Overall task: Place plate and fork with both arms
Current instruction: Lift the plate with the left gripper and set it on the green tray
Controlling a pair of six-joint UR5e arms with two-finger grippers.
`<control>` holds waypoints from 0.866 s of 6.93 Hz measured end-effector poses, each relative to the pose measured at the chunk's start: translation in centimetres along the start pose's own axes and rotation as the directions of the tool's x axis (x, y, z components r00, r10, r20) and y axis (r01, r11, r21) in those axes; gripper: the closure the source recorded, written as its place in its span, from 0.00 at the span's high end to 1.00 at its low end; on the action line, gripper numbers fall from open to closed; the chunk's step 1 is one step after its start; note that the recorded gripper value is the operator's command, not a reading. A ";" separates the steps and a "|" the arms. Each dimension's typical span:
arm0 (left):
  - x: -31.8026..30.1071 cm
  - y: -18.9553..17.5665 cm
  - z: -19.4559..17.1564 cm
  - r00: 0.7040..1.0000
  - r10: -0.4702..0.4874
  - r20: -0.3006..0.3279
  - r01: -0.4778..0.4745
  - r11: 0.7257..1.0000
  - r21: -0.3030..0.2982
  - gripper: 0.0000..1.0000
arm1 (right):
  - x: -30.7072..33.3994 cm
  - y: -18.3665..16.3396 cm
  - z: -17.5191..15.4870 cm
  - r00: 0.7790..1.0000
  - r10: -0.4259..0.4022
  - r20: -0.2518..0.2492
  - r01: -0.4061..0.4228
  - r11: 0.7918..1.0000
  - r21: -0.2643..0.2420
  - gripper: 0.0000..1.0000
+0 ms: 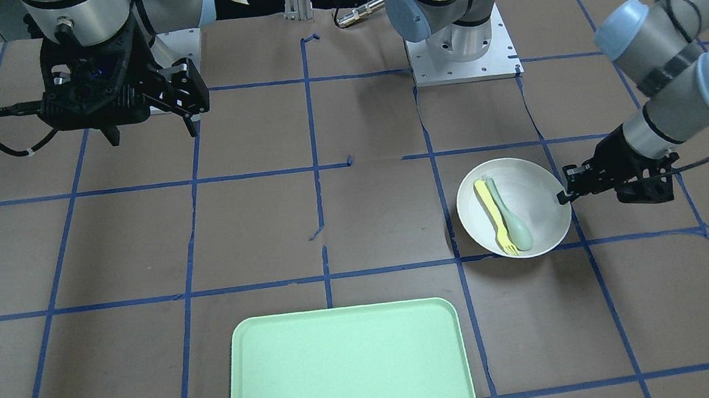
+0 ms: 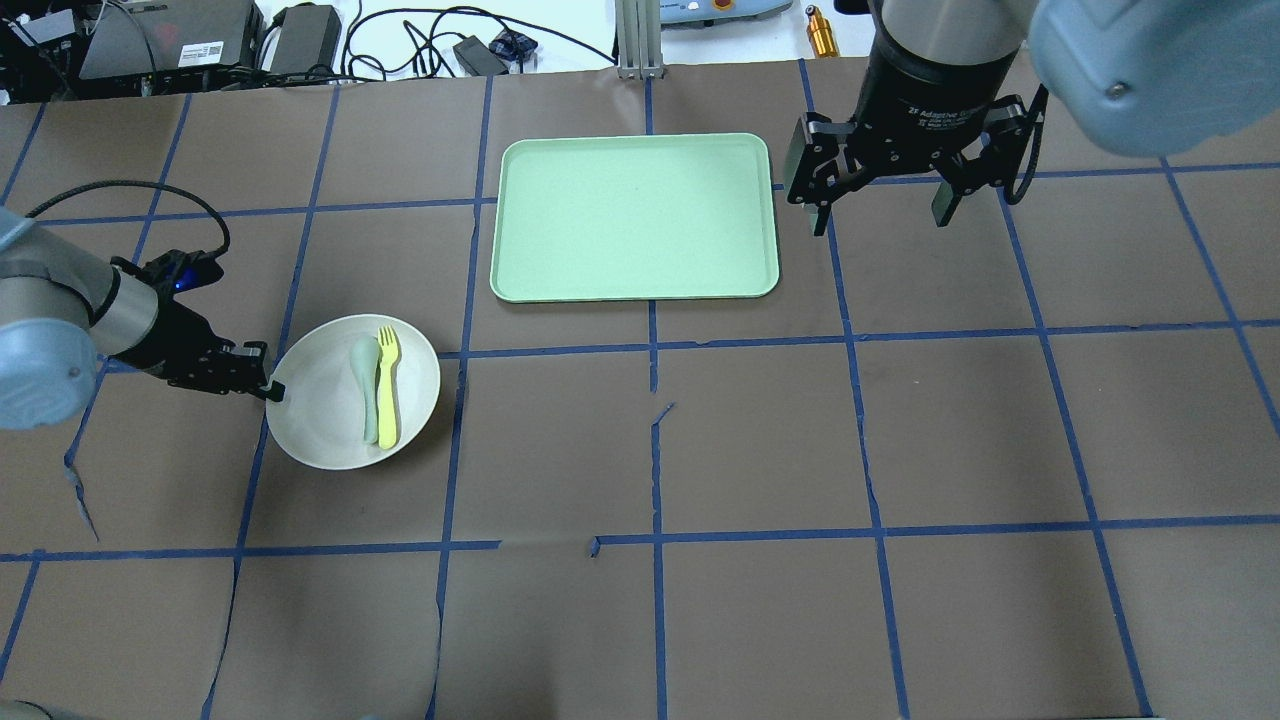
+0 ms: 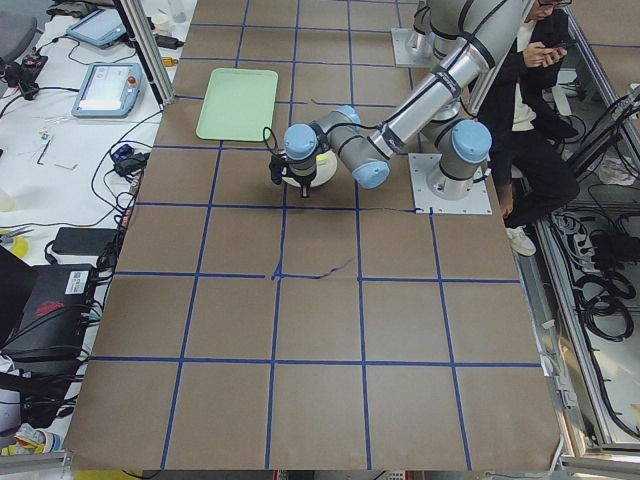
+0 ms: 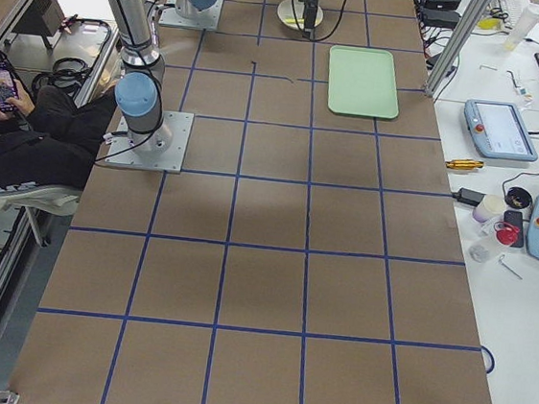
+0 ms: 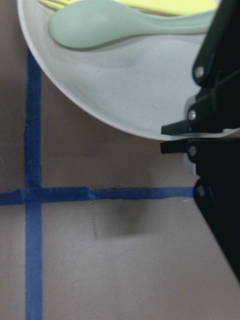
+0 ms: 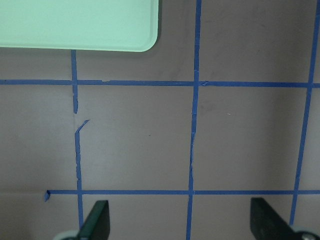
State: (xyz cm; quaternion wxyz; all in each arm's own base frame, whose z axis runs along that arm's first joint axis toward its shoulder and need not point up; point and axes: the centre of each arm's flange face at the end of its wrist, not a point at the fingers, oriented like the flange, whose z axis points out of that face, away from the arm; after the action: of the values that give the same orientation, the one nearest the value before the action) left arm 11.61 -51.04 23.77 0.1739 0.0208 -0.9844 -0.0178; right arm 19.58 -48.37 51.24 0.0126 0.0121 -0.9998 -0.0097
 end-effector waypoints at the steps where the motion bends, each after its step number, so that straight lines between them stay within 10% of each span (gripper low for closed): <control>1: 0.8 -2.9 -1.4 0.997 0.002 -0.073 -0.002 1.000 0.005 0.00 | 0.0 0.0 0.0 1.000 0.000 0.000 0.000 1.000 0.000 1.00; 6: 20.9 -22.9 8.2 0.987 0.142 -0.069 -0.135 0.986 0.097 0.00 | 0.0 -0.1 0.1 1.000 0.000 0.000 0.000 1.000 -0.003 1.00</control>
State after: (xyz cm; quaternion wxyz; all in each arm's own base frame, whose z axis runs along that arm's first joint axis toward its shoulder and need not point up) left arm -10.03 -74.69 22.20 0.2108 -0.0391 -0.9759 0.0404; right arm 19.59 -48.43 51.11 0.0128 0.0122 -0.9998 -0.0110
